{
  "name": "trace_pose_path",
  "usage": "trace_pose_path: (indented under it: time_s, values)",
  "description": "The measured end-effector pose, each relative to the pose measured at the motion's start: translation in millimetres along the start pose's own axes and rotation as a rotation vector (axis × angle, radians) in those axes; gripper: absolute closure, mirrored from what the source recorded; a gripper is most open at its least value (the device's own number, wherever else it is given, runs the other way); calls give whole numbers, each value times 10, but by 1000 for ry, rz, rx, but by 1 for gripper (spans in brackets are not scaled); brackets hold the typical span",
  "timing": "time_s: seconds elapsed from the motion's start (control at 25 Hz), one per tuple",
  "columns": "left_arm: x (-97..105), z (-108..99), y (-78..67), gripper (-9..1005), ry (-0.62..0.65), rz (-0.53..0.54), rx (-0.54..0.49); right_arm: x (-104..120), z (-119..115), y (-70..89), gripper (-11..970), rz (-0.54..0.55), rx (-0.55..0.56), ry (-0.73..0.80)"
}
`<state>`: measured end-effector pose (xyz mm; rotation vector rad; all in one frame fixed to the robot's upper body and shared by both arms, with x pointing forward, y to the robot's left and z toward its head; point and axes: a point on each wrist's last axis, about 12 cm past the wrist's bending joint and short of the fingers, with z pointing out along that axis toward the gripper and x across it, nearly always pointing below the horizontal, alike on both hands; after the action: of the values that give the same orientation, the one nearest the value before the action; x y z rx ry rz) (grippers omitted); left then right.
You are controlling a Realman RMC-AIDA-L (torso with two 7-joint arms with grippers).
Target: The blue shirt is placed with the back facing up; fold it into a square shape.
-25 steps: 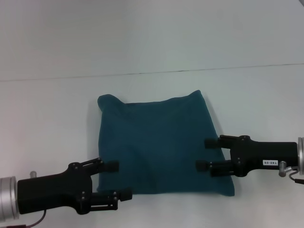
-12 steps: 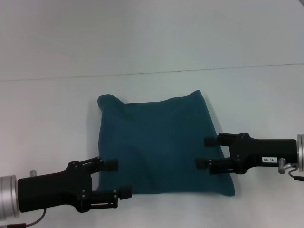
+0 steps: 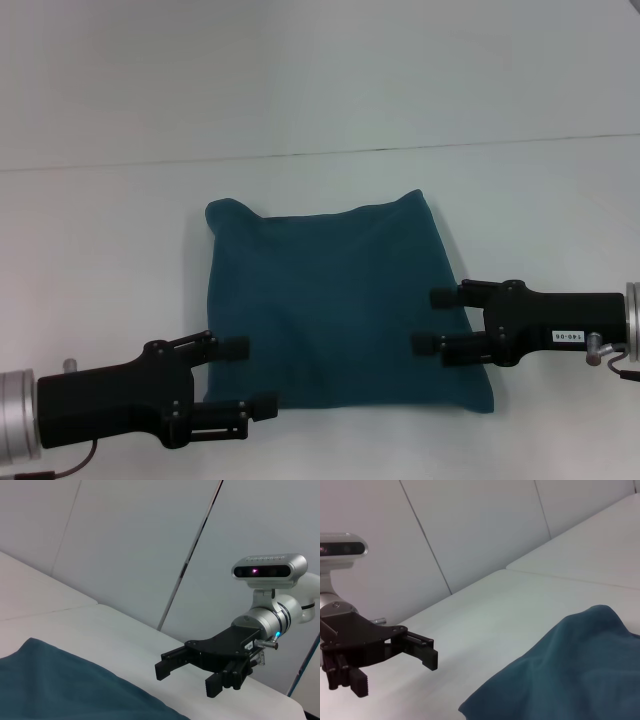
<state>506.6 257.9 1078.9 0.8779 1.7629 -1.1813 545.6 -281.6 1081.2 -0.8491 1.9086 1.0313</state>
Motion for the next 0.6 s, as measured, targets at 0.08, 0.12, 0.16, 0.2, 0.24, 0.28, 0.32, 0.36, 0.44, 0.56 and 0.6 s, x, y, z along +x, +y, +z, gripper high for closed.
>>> trace_pose_path:
  time_s: [0.08,0.12,0.16,0.2,0.24,0.28,0.32,0.36,0.44,0.56,0.6]
  values:
    - [0,0,0,92,0,0,0,0,-1,0,34,0,0,0]
    - [0,0,0,93,0,0,0,0,0,0,34,0,0,0]
    - [0,0,0,93,0,0,0,0,1,0,34,0,0,0]
    - [2,-1,-1,93,0,-1,0,1,4,2,34,1,-1,0]
    - [3,-2,-1,93,0,-1,0,2,5,3,34,1,-1,-1]
    - [4,-3,-1,93,0,-1,-1,3,8,5,34,1,-2,-1]
    - [4,-3,-1,93,0,-1,-1,3,11,6,34,1,-2,-1]
    - [4,-3,-1,93,0,-1,-1,5,15,8,34,2,-3,-2]
    - [5,-3,-1,93,0,-1,-1,6,21,12,34,3,-4,-2]
    - [9,-5,1,93,0,-3,-4,7,23,13,34,3,-5,-2]
    - [11,-5,1,93,0,-3,-5,7,23,13,34,3,-4,-2]
